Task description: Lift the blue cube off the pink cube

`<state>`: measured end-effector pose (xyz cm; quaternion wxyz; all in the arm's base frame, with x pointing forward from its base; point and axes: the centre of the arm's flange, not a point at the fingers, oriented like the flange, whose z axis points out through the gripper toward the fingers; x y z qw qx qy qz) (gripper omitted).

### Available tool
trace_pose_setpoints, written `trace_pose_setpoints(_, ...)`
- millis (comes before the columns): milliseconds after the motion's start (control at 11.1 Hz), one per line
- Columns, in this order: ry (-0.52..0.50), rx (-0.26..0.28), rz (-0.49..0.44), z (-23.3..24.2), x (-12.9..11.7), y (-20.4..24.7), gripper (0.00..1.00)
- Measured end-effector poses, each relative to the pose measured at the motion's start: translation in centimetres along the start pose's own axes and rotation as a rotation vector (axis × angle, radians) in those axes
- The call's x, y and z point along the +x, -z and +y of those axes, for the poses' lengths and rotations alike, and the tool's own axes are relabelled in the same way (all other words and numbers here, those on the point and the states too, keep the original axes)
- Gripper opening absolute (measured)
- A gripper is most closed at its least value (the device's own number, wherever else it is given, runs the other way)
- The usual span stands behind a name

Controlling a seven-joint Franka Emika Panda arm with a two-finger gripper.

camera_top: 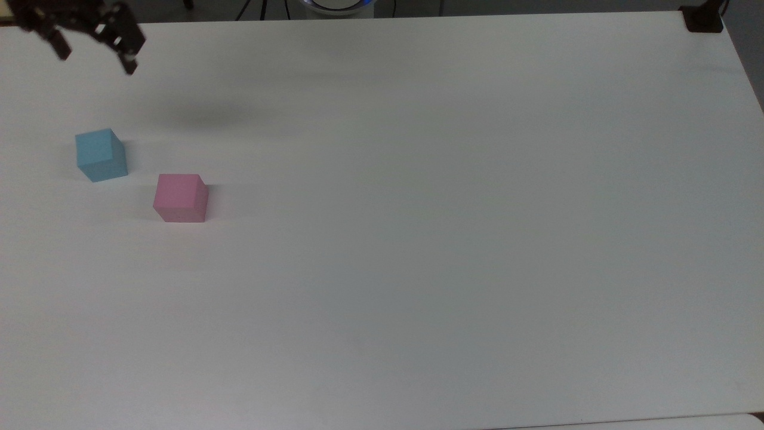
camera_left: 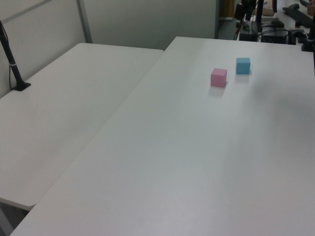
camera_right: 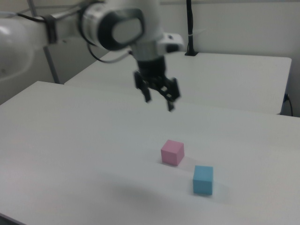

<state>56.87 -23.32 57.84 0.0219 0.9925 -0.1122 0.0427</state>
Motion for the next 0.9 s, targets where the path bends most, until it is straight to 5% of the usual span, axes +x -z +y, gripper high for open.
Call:
trace_pose_setpoints(452,-0.046,0.031,-0.015,-9.8,-3.3,5.6,1.00)
trace_pose_setpoints(904,0.066,0.039,-0.011,-12.5,-4.3,6.1,1.00)
